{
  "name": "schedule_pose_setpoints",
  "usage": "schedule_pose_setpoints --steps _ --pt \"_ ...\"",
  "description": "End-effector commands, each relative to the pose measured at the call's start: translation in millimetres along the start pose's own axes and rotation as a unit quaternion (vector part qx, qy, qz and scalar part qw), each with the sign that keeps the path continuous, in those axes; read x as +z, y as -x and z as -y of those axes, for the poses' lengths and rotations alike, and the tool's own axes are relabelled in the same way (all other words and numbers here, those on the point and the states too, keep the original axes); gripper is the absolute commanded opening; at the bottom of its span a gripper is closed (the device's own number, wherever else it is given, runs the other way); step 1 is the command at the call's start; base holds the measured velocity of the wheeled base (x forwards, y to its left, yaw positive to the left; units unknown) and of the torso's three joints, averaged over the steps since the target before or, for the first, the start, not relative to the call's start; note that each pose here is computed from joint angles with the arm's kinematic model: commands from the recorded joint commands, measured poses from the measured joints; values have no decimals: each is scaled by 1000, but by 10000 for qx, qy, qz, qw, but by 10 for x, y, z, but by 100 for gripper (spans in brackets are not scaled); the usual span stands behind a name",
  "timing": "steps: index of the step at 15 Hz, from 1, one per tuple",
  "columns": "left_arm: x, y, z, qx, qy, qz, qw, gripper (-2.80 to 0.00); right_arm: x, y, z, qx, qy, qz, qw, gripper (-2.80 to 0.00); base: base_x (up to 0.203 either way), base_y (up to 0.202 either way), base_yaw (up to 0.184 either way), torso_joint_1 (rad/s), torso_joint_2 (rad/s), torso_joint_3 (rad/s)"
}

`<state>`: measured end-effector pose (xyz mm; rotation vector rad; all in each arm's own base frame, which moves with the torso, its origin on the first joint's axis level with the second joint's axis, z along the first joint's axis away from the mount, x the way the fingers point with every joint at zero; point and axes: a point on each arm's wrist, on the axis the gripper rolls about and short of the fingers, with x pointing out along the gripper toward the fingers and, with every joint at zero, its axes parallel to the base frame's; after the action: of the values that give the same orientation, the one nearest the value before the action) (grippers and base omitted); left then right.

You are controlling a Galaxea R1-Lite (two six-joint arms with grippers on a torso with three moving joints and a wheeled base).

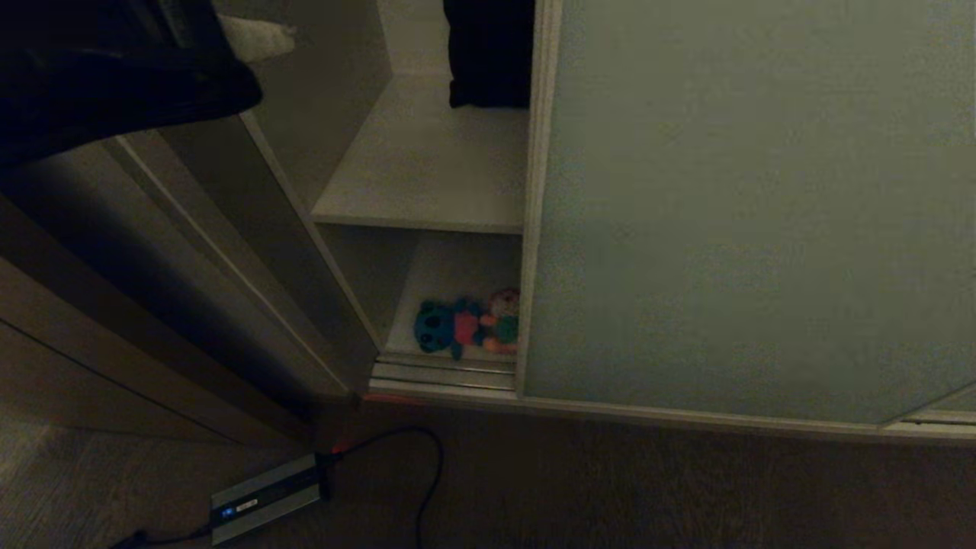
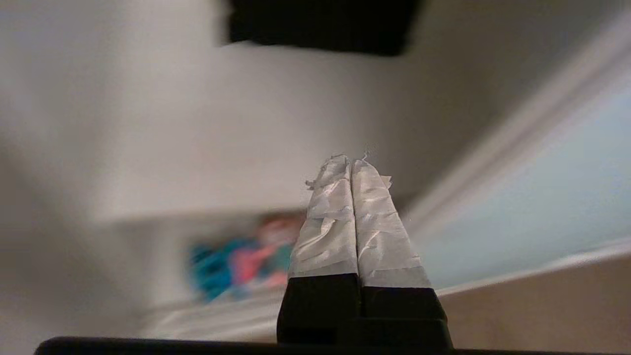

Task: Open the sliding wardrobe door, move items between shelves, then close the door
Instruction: Open the door

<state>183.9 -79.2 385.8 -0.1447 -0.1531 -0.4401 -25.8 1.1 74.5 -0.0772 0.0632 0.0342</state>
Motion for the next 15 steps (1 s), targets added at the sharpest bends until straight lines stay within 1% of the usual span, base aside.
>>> schedule_pose_setpoints --steps 1,2,3,5,6,8,9,11,12,13,15 --pt "218 568 -160 662 -166 305 9972 -280 0 0 0 3 5 0 10000 -280 0 0 0 0 0 0" --pt "184 805 -188 919 -233 285 9951 -280 0 0 0 3 5 0 10000 -280 0 0 0 0 0 0" --pt "86 1040 -193 1127 -300 213 9929 -280 0 0 0 3 3 0 10000 -280 0 0 0 0 0 0" --pt "-261 1562 -161 1598 -452 -50 9861 -280 0 0 0 3 5 0 10000 -280 0 0 0 0 0 0" --pt "-511 1787 -140 1829 -529 -256 9814 -280 0 0 0 3 5 0 10000 -280 0 0 0 0 0 0" --pt "-1090 2169 -88 2074 -675 -621 9739 -280 0 0 0 3 5 0 10000 -280 0 0 0 0 0 0" --pt "-1398 2313 -78 2097 -726 -780 9719 -280 0 0 0 3 5 0 10000 -280 0 0 0 0 0 0" --pt "-1930 2486 -98 2078 -809 -1087 9687 -280 0 0 0 2 5 1 10000 -280 0 0 0 0 0 0" --pt "-2106 2559 -98 2045 -886 -1100 9686 -280 -1 0 0 3 -1 -2 10000 -280 0 0 0 0 0 0" --pt "-2221 2633 -86 1992 -998 -1000 9697 -280 0 0 0 3 -1 0 10000 -280 0 0 0 0 0 0" --pt "-2501 2742 -92 1909 -1339 -877 9685 -280 0 0 0 3 -3 0 10000 -280 0 0 0 0 0 0"
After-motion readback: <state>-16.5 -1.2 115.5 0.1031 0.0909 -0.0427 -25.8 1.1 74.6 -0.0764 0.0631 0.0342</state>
